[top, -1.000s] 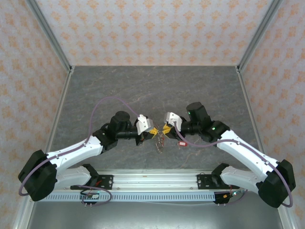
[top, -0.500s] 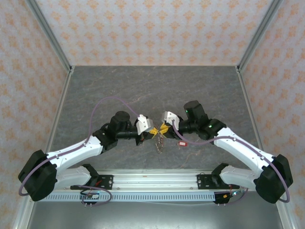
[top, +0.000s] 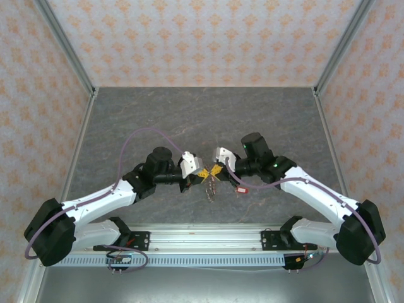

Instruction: Put the keys on the keyring

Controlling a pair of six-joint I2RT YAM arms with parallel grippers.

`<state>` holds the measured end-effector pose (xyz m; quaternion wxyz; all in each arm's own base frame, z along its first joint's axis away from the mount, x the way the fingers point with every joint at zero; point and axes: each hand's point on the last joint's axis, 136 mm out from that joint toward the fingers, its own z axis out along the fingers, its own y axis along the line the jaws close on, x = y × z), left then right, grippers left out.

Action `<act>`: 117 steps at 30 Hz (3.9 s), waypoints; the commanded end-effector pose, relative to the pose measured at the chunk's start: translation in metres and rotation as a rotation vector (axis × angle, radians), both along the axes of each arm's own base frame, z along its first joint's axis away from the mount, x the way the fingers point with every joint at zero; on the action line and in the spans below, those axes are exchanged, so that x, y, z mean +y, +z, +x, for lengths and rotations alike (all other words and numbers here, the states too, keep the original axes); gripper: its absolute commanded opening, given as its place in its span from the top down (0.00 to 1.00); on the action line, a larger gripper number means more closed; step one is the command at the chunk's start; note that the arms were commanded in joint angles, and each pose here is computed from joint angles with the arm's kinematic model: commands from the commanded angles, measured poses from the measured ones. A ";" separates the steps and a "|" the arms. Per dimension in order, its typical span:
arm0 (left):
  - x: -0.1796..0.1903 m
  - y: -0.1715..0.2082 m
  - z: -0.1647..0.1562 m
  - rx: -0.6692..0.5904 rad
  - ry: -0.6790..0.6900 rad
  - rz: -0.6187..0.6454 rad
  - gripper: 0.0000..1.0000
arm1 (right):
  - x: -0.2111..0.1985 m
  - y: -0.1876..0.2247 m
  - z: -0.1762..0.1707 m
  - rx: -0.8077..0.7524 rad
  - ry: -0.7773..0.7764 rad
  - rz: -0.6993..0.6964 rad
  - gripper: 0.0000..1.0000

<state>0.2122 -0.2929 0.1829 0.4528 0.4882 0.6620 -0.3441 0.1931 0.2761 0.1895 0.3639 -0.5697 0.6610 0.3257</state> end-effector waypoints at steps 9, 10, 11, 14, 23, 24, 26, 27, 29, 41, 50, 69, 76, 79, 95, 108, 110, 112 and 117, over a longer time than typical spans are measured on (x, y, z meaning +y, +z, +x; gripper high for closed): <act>-0.002 0.013 0.003 -0.059 -0.023 0.046 0.86 | -0.004 0.017 -0.001 -0.051 0.025 -0.119 1.00; -0.002 0.014 0.003 -0.059 -0.025 0.048 0.86 | -0.004 0.017 -0.001 -0.055 0.024 -0.128 1.00; -0.002 0.014 0.004 -0.061 -0.025 0.047 0.86 | -0.004 0.017 -0.001 -0.059 0.025 -0.134 1.00; -0.003 0.018 0.004 -0.067 -0.027 0.035 0.85 | -0.003 0.019 -0.001 -0.068 0.025 -0.138 1.00; -0.006 0.016 0.006 -0.058 -0.028 0.032 0.85 | 0.006 0.026 -0.006 -0.072 0.050 -0.103 1.00; -0.006 0.016 0.005 -0.056 -0.030 0.032 0.85 | 0.007 0.027 -0.006 -0.070 0.051 -0.097 1.00; -0.006 0.015 0.005 -0.052 -0.034 0.032 0.85 | 0.008 0.028 -0.005 -0.074 0.051 -0.090 1.00; -0.006 0.015 0.005 -0.051 -0.035 0.033 0.85 | 0.009 0.028 -0.005 -0.075 0.050 -0.085 1.00; -0.007 0.015 0.004 -0.050 -0.038 0.034 0.87 | 0.009 0.028 -0.005 -0.076 0.048 -0.080 1.00; -0.010 0.018 0.002 -0.039 -0.062 0.014 0.95 | 0.010 0.025 -0.002 -0.072 0.030 -0.075 0.98; -0.005 0.027 0.005 -0.070 -0.005 -0.039 1.00 | -0.006 0.004 0.004 -0.078 -0.068 -0.117 0.88; -0.012 0.029 0.003 -0.048 -0.034 -0.073 1.00 | -0.020 -0.032 0.015 -0.001 -0.175 -0.117 0.90; -0.010 0.021 0.005 -0.041 -0.031 -0.034 1.00 | -0.020 0.007 0.010 -0.120 -0.136 -0.035 0.84; -0.010 0.022 0.005 -0.044 -0.032 -0.035 1.00 | -0.015 0.018 0.000 -0.127 -0.072 -0.008 0.80; -0.011 0.024 0.003 -0.041 -0.042 -0.038 1.00 | 0.000 0.020 0.005 -0.106 -0.014 0.012 0.80; -0.011 0.023 0.003 -0.040 -0.044 -0.027 0.98 | 0.004 0.017 0.009 -0.074 -0.013 -0.005 0.95; -0.010 0.020 0.004 -0.040 -0.038 -0.007 0.90 | 0.003 0.019 0.009 -0.068 -0.013 -0.014 0.97; -0.008 0.015 0.005 -0.037 -0.035 0.026 0.87 | 0.002 0.022 0.008 -0.065 -0.011 -0.026 0.97; -0.006 0.012 0.007 -0.042 -0.034 0.061 0.83 | -0.006 0.021 0.005 -0.062 -0.012 -0.091 0.99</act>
